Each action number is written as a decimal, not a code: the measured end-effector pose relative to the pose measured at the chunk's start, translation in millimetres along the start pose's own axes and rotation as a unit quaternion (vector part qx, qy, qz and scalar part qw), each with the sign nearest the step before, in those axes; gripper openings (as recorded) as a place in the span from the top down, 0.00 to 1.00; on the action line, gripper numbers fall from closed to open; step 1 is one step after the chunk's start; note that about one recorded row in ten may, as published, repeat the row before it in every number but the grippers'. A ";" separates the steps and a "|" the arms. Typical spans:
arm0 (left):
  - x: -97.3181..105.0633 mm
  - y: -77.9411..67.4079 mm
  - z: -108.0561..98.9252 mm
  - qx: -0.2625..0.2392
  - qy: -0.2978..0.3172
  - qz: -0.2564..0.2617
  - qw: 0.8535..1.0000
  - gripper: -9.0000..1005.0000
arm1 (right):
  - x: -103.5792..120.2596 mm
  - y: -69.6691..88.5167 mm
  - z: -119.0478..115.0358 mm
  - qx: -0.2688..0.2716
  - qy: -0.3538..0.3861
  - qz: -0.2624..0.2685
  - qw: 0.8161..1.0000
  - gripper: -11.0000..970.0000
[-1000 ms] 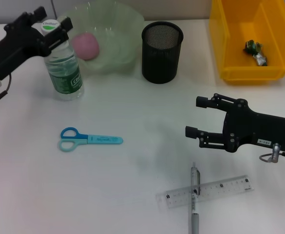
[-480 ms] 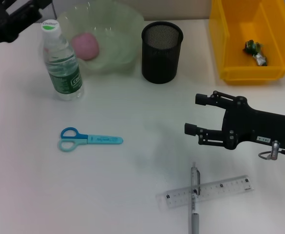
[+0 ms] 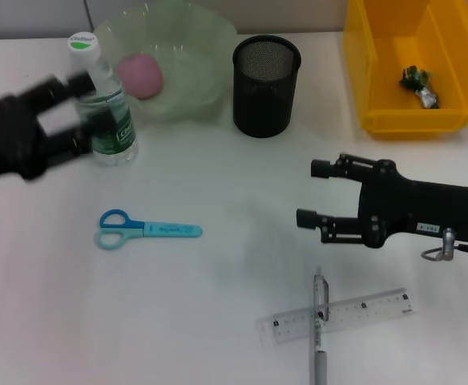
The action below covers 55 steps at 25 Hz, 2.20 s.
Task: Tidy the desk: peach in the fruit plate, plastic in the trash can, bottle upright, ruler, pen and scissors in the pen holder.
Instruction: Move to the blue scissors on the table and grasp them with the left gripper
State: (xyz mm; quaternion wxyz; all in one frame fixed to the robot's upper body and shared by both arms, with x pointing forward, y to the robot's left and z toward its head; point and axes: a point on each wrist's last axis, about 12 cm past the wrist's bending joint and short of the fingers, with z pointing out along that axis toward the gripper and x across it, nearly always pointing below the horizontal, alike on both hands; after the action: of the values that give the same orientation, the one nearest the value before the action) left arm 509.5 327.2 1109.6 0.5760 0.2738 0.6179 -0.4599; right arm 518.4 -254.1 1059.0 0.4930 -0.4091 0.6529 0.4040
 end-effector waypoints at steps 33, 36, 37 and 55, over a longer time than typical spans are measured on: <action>47.3 -17.1 22.8 0.069 0.147 0.045 0.986 0.22 | 5.4 5.7 -2.3 -0.041 0.069 0.011 0.997 0.15; 34.3 -9.5 33.6 0.086 0.174 0.049 0.980 0.22 | 5.4 5.8 -1.8 -0.042 0.069 0.012 0.997 0.15; 27.6 -6.0 39.2 0.094 0.192 0.050 0.976 0.22 | 5.5 6.0 -1.6 -0.042 0.069 0.013 0.997 0.15; -59.7 4.6 152.6 0.131 0.546 0.152 0.813 0.22 | 5.1 -2.4 3.1 -0.012 0.076 0.021 0.997 0.15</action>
State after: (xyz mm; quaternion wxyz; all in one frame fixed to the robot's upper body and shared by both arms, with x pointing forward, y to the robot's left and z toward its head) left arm 594.8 205.8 1179.1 0.1653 0.6434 0.7151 -0.2176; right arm 520.7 -252.7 1053.2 0.4280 -0.4307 0.6924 0.3898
